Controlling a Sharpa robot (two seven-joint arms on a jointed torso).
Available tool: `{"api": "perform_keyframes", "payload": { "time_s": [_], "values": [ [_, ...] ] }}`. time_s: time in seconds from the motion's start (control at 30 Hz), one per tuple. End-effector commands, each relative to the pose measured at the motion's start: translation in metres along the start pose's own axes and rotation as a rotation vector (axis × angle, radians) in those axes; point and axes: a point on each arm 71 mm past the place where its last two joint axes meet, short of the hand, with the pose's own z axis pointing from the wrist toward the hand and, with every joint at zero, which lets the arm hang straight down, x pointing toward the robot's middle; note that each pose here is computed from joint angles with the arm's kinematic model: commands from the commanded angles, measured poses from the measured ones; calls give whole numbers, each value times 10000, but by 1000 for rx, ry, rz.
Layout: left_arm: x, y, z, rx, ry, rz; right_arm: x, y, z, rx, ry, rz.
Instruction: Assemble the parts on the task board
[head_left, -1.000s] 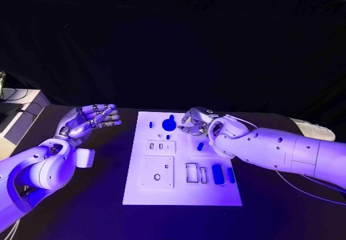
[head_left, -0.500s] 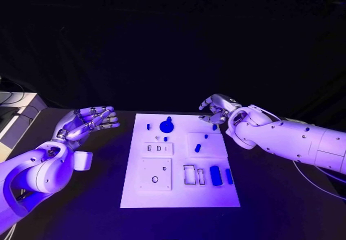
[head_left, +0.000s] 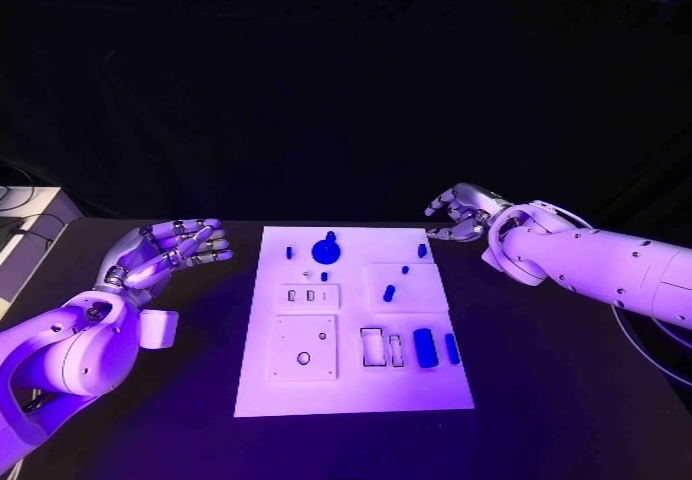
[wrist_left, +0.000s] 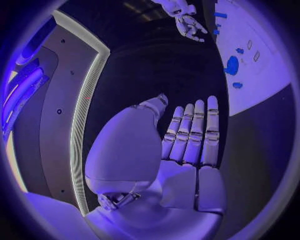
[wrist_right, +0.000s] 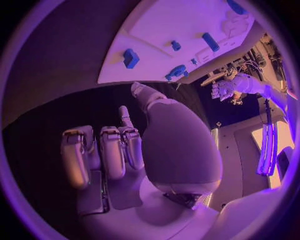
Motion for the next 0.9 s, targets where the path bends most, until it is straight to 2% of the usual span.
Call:
{"api": "perform_keyframes", "payload": {
  "time_s": [0.03,0.5,0.9],
  "values": [
    [24,13,-2,10,22,-8,82,-17,-14,-39,79,22],
    [22,46,-7,6,23,-8,290,-72,-35,-23,156,25],
    [5,46,-13,6,19,-4,329,-109,-59,-10,183,22]
  ]
}}
